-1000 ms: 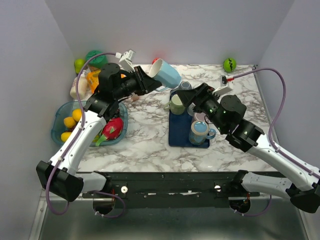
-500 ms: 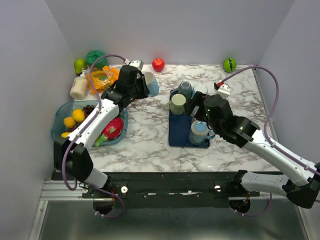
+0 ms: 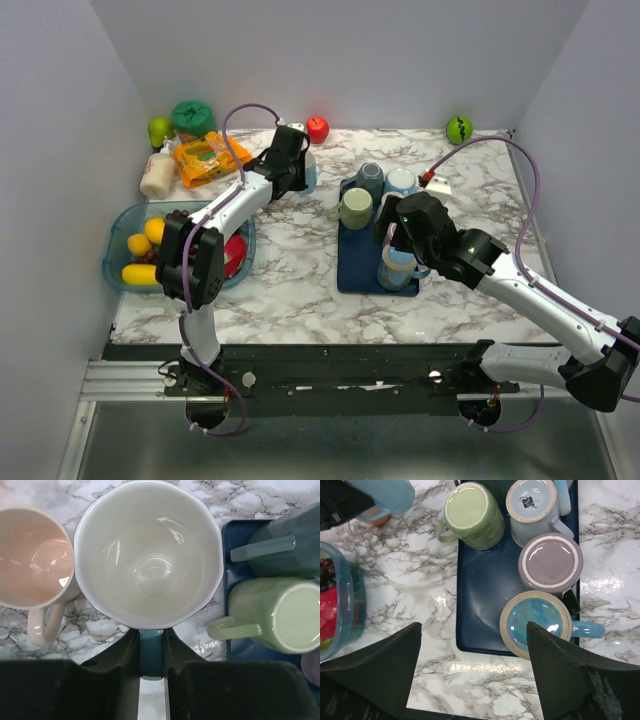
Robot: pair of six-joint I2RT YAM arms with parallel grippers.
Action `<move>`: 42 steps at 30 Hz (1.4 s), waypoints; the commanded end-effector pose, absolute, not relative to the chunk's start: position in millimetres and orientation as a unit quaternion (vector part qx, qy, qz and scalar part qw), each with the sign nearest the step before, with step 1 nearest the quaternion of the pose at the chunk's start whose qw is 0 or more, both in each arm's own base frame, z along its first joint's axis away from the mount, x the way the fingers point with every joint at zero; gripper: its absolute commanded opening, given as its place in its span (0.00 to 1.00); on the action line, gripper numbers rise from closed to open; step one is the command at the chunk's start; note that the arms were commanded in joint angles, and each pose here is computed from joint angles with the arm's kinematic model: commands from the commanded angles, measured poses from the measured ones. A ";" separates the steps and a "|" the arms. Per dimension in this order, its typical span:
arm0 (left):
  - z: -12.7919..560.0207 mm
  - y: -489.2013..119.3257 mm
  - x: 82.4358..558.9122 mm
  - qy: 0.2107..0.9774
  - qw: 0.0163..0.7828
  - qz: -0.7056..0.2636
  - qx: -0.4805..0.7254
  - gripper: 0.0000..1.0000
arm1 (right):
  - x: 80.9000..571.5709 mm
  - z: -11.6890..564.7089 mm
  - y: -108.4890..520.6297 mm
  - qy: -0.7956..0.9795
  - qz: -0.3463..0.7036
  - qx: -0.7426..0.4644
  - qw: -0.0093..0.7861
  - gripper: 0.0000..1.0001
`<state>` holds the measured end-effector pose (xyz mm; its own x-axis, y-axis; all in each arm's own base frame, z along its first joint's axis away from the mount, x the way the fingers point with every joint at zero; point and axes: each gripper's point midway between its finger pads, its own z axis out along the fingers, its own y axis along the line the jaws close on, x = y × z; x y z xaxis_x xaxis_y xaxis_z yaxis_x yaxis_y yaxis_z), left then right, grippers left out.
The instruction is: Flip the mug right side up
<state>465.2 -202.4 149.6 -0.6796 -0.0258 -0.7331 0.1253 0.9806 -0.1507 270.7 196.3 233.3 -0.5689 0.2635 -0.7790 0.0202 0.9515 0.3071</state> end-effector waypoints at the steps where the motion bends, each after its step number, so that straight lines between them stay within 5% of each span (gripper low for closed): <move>1: 181.5 -206.4 503.9 0.881 0.467 -0.079 0.021 0.00 | 264.3 222.5 182.3 0.885 0.111 0.069 0.448 0.92; 12: 131.1 -207.2 516.4 0.903 0.426 -0.048 0.026 0.02 | 266.9 210.4 170.1 0.892 0.092 0.078 0.436 0.93; 20: 111.4 -203.5 511.3 0.912 0.409 -0.037 0.026 0.49 | 273.2 204.5 167.7 0.899 0.072 0.087 0.424 0.93; 23: 116.0 -202.0 507.2 0.910 0.411 -0.039 0.025 0.59 | 273.7 201.0 166.4 0.903 0.060 0.088 0.416 0.93; 32: 159.4 -205.4 495.9 0.894 0.442 -0.074 0.024 0.80 | 270.8 187.1 156.6 0.917 0.022 0.023 0.397 0.96; 42: 205.7 -211.0 477.1 0.876 0.465 -0.121 0.032 0.89 | 249.4 162.6 147.7 0.927 0.052 -0.078 0.363 1.00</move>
